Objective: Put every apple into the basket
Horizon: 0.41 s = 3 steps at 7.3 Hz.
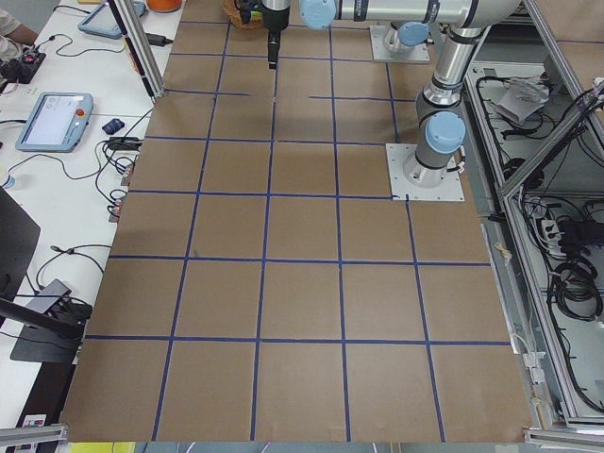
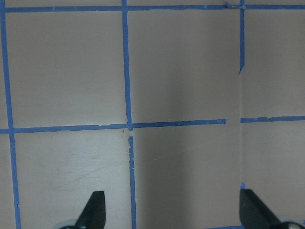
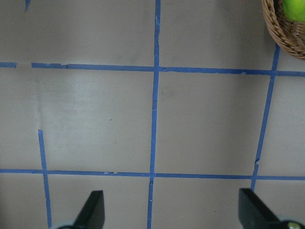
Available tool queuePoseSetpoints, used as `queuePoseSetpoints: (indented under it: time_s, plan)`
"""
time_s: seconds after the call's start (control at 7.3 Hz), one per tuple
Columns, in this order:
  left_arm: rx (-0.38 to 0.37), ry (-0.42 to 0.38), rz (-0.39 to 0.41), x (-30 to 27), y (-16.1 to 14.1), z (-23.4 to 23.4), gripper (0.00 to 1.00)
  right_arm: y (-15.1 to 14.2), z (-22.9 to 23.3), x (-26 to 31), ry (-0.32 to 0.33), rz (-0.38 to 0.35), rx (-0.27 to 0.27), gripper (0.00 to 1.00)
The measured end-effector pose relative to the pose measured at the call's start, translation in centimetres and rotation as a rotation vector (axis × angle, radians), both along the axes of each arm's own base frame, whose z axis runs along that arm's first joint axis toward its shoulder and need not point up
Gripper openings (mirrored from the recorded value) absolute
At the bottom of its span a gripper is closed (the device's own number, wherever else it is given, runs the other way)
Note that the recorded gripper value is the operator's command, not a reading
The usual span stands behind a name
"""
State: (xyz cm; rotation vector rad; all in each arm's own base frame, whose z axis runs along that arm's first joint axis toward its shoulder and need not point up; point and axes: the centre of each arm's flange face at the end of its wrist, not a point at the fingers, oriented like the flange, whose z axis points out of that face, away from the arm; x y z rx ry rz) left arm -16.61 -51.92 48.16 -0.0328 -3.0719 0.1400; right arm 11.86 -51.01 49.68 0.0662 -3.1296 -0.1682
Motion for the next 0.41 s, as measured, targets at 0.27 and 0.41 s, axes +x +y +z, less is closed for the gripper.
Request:
queuePoseSetpoints:
  time_s: [0.27, 0.41]
  plan:
    - [0.000, -0.001, -0.002, 0.07, 0.12, 0.02, 1.00, -0.04, 0.52, -0.08, 0.000, -0.002, -0.011, 1.00]
    - [0.001, -0.001, -0.003, 0.08, 0.13, -0.05, 1.00, -0.03, 0.57, -0.03, 0.000, -0.001, -0.012, 1.00]
